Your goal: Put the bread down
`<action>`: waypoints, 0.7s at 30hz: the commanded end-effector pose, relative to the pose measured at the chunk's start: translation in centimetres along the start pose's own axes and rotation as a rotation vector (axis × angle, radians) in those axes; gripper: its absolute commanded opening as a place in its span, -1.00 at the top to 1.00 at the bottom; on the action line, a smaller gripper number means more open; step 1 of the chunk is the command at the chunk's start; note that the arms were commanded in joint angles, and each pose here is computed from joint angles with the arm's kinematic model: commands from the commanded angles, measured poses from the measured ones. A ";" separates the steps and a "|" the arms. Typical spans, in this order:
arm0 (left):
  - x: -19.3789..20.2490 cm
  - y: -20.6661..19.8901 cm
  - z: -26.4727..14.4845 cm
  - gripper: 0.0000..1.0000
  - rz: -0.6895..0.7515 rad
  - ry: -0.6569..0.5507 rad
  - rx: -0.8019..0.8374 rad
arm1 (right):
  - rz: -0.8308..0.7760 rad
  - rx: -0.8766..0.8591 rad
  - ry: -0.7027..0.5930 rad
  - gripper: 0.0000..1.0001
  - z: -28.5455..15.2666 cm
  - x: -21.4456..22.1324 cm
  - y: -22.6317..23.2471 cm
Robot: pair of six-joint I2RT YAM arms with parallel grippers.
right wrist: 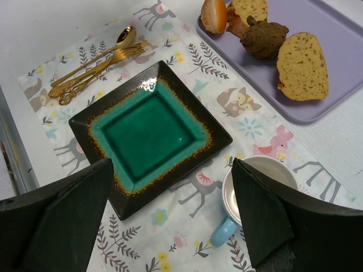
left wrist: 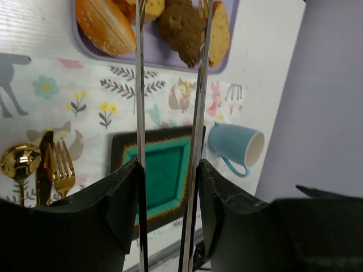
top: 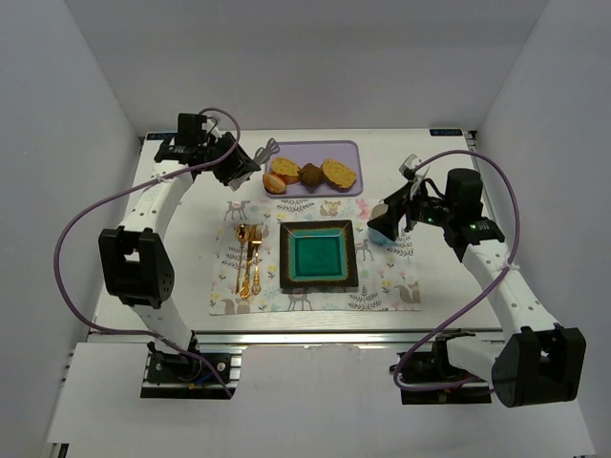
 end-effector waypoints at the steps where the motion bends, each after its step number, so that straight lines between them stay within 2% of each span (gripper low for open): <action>1: -0.7 -0.5 -0.5 -0.05 0.015 0.001 -0.140 | -0.035 -0.010 -0.047 -0.79 -0.4 -0.9 0.4; 8: -0.7 -0.5 0.5 -0.05 0.002 0.045 -0.225 | -0.027 -0.012 -0.047 -0.79 -0.4 -0.5 0.2; 21: 0.2 -0.2 1.5 -0.06 -0.037 0.142 -0.273 | -0.016 -0.008 -0.049 -0.79 -0.4 -0.3 0.1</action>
Point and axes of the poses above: each gripper's point midway between its finger pads, its own z axis out along the fingers, its own y axis along the line the jaws close on, x = y × z, the point moved 8 cm from there along -z, back along the fingers, and after that the axes turned 14 degrees about z, right-handed, at the moved point
